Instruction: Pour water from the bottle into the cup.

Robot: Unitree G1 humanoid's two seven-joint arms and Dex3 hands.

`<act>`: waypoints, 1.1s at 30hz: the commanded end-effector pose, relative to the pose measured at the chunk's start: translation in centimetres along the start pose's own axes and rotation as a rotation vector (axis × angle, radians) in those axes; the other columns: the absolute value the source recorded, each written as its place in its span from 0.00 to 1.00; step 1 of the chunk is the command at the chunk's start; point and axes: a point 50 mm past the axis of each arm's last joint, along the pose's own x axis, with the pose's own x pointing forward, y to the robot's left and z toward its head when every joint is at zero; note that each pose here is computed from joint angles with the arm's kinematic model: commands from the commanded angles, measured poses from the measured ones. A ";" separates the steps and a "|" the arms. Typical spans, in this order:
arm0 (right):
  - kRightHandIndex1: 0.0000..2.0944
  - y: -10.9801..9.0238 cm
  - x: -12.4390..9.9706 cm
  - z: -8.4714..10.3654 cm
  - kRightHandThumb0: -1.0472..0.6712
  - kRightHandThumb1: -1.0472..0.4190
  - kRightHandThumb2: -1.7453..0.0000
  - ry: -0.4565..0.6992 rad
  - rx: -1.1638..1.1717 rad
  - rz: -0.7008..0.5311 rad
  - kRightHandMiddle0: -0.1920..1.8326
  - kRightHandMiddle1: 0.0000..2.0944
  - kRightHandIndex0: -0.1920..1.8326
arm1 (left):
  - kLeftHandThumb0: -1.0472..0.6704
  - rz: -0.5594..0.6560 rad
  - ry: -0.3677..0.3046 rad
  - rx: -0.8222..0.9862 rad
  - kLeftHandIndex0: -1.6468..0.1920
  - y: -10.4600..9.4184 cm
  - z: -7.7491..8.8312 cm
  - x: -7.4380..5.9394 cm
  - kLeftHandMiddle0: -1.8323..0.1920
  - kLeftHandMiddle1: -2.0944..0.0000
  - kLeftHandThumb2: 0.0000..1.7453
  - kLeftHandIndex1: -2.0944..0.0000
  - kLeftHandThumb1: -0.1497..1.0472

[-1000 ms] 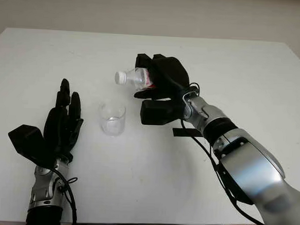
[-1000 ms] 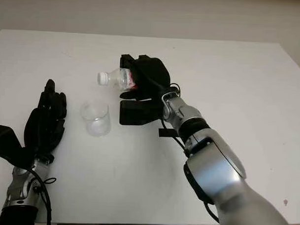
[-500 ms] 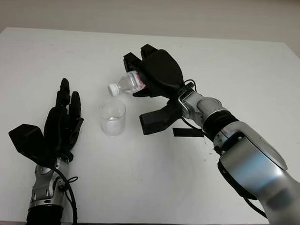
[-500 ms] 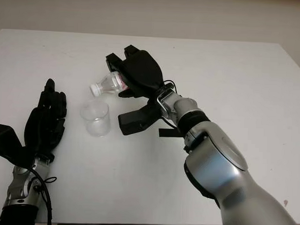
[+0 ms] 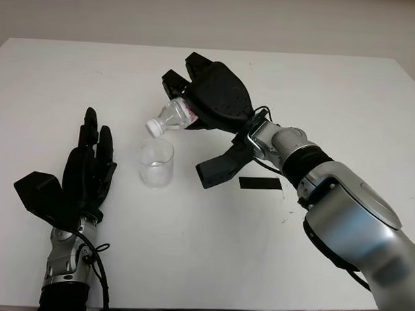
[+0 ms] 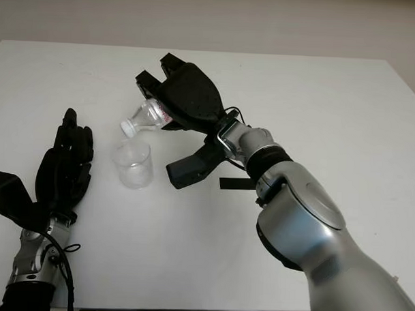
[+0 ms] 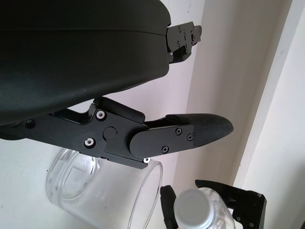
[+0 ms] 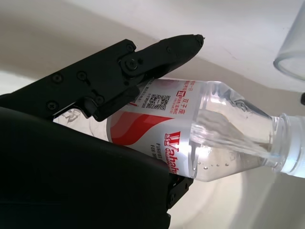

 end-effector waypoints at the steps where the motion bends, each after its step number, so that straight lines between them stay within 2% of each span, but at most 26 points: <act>1: 1.00 -1.2 0.9 -1.0 0.32 0.00 0.87 -0.022 -0.069 -0.048 0.42 1.00 0.73 | 0.20 0.007 0.023 -0.013 0.99 0.0 -0.7 -0.2 0.99 0.97 0.29 0.97 1.00; 10: 1.00 -1.3 0.8 -0.8 0.31 0.00 0.86 -0.082 -0.143 -0.074 0.38 1.00 0.72 | 0.19 0.010 0.025 -0.017 0.99 0.1 -0.7 -0.2 0.99 0.98 0.28 0.97 1.00; 15: 1.00 -1.2 0.7 -0.9 0.31 0.00 0.86 -0.074 -0.139 -0.079 0.39 1.00 0.71 | 0.19 0.008 0.028 -0.011 0.98 0.1 -0.8 -0.3 0.99 0.97 0.28 0.97 1.00; 17: 1.00 -1.2 0.7 -0.9 0.31 0.00 0.86 -0.041 -0.102 -0.076 0.43 1.00 0.73 | 0.19 0.006 0.028 -0.012 0.99 0.1 -0.8 -0.3 0.99 0.98 0.29 0.97 1.00; 20: 1.00 -1.0 0.5 -1.0 0.32 0.00 0.85 0.036 -0.010 -0.070 0.49 1.00 0.75 | 0.19 0.005 0.026 -0.012 0.99 0.0 -0.8 -0.3 1.00 0.98 0.29 0.97 1.00; 26: 1.00 -0.2 -1.1 -2.2 0.35 0.00 0.87 0.352 0.370 -0.059 0.55 1.00 0.73 | 0.19 0.010 0.031 -0.013 0.99 0.1 -0.9 -0.4 0.99 0.97 0.28 0.97 1.00; 28: 1.00 0.1 -1.8 -2.6 0.35 0.00 0.86 0.457 0.522 -0.068 0.58 1.00 0.76 | 0.19 0.009 0.033 -0.016 0.99 0.1 -0.9 -0.5 1.00 0.98 0.29 0.97 1.00; 33: 1.00 0.9 -4.1 -3.0 0.36 0.00 0.83 0.591 0.804 -0.113 0.62 1.00 0.80 | 0.19 0.009 0.035 -0.011 0.99 0.1 -0.9 -0.5 0.99 0.97 0.29 0.97 1.00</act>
